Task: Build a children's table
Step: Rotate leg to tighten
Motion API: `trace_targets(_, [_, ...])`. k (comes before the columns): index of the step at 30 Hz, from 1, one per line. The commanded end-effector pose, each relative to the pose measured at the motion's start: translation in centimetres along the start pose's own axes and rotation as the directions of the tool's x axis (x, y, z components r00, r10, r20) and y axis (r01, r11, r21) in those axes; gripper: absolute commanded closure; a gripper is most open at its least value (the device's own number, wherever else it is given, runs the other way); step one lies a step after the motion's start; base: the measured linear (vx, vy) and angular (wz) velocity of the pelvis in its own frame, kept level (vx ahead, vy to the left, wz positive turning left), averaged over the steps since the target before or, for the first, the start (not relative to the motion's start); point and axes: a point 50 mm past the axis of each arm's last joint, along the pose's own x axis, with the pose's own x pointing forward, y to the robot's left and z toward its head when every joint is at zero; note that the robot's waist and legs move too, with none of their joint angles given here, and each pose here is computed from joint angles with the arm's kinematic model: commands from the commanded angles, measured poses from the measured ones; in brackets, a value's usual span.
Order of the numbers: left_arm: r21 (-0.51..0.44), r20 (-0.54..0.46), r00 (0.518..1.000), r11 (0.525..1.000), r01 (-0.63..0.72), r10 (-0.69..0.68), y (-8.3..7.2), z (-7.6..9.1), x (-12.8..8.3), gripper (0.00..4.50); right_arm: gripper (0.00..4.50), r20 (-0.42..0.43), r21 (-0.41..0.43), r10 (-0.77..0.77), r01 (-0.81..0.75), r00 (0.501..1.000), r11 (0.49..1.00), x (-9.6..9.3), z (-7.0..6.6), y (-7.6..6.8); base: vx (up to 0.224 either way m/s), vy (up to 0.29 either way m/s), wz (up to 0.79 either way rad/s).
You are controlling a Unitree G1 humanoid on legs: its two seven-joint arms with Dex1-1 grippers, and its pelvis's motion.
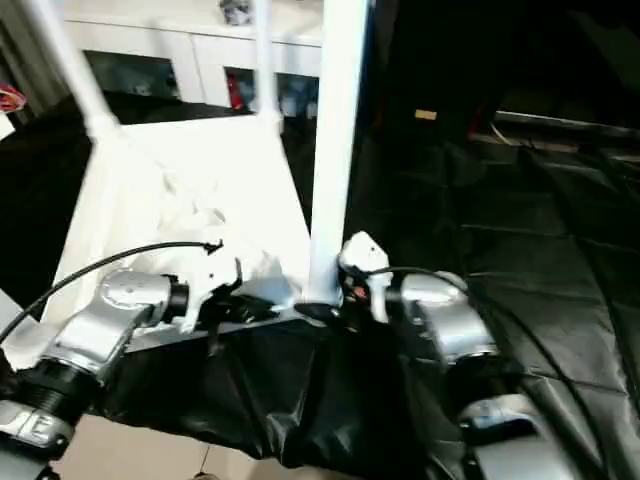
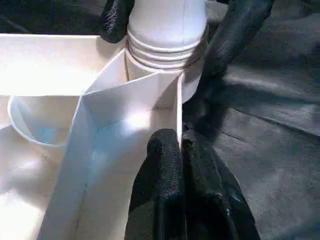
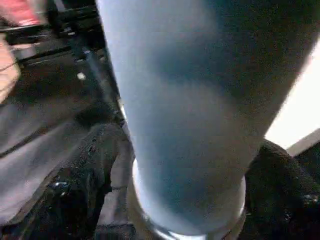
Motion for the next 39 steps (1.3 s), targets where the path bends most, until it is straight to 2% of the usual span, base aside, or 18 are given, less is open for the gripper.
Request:
trace_targets(1, [0.077,0.087,0.996,0.997,0.0,-0.007,0.3,2.2,-0.2,4.5,1.05,0.007,-0.006,0.102,-0.102,0.995,0.995,0.4,0.2,0.9,0.0,0.0,0.0])
trace_targets(4, [0.078,0.086,0.996,0.997,-0.002,-0.005,0.4,2.2,-0.3,4.5,1.41,-0.003,-0.003,0.11,-0.11,0.994,0.994,0.5,0.1,1.1,0.0,0.0,0.0])
trace_targets(6, [0.079,0.086,0.996,0.997,-0.006,-0.001,0.5,2.2,-0.3,4.5,1.47,-0.001,0.004,0.111,-0.111,0.994,0.994,0.6,0.0,1.3,0.0,0.0,0.0])
trace_targets(7, [0.079,0.086,0.996,0.997,-0.01,0.003,0.5,2.2,-0.2,4.5,1.69,-0.001,0.007,0.108,-0.108,0.994,0.994,0.7,-0.1,1.4,0.0,0.0,0.0])
trace_targets(12, [0.082,0.086,0.996,0.996,-0.037,0.03,0.7,2.2,-0.1,4.5,1.83,0.013,0.019,0.063,-0.063,0.998,0.998,1.1,-0.5,1.7,0.0,0.0,0.0])
trace_targets(16, [0.066,0.1,0.986,0.988,-0.137,0.13,1.3,2.4,0.4,4.5,1.84,0.023,0.052,-0.113,0.112,0.993,0.992,2.3,-1.4,1.4,0.0,0.0,0.0])
trace_targets(17, [0.05,0.109,0.978,0.982,-0.183,0.177,1.5,2.6,0.8,4.5,1.84,0.016,0.079,-0.22,0.218,0.975,0.973,2.9,-1.8,1.0,0.0,0.0,0.0])
trace_targets(20, [0.038,0.12,0.972,0.977,-0.209,0.203,1.6,2.8,1.3,4.5,1.85,0.008,0.104,-0.312,0.309,0.95,0.945,3.4,-2.0,0.6,0.0,0.0,0.0])
trace_targets(21, [0.026,0.121,0.964,0.97,-0.241,0.236,1.6,3.0,2.0,4.5,1.85,0.006,0.143,-0.395,0.39,0.919,0.91,4.1,-2.1,0.3,0.0,0.0,0.0])
trace_targets(22, [0.025,0.121,0.964,0.97,-0.243,0.238,1.6,3.0,2.0,4.5,1.85,0.006,0.146,-0.4,0.395,0.916,0.907,4.1,-2.0,0.3,0.0,0.0,0.0])
trace_targets(25, [0.004,0.126,0.949,0.956,-0.293,0.29,1.6,3.6,3.5,4.5,1.85,-0.008,0.178,-0.509,0.502,0.861,0.847,5.7,-1.8,-0.1,0.0,0.0,0.0])
trace_targets(26, [-0.012,0.133,0.941,0.95,-0.311,0.31,1.4,4.0,4.6,4.5,1.85,-0.012,0.177,-0.545,0.539,0.838,0.824,6.8,-1.4,-0.1,0.0,0.0,0.0])
trace_targets(27, [-0.012,0.133,0.941,0.95,-0.311,0.31,1.4,4.0,4.6,4.5,1.85,-0.012,0.177,-0.545,0.539,0.838,0.824,6.8,-1.4,-0.1,0.0,0.0,0.0])
trace_targets(28, [-0.019,0.136,0.934,0.943,-0.331,0.331,1.3,4.3,5.4,4.5,1.85,0.011,0.175,-0.554,0.544,0.832,0.821,7.8,-0.7,0.1,0.0,0.0,0.0])
trace_targets(32, [-0.022,0.154,0.935,0.947,-0.321,0.321,0.8,5.0,6.4,4.5,1.85,0.059,0.173,-0.534,0.518,0.843,0.837,9.0,0.6,0.2,0.0,0.0,0.0])
trace_targets(33, [-0.022,0.157,0.936,0.949,-0.315,0.315,0.7,5.0,6.5,4.5,1.5,0.065,0.179,-0.527,0.509,0.848,0.842,9.1,0.7,0.2,0.0,0.0,0.0])
trace_targets(35, [-0.016,0.165,0.941,0.954,-0.299,0.297,0.6,5.1,6.4,4.5,1.13,0.079,0.195,-0.502,0.481,0.861,0.855,9.0,1.0,0.1,0.0,0.0,0.0])
trace_targets(39, [0.011,0.172,0.953,0.967,-0.256,0.25,0.3,4.7,5.6,4.5,0.93,0.067,0.157,-0.497,0.483,0.865,0.862,7.8,0.8,-0.6,0.0,0.0,0.0])
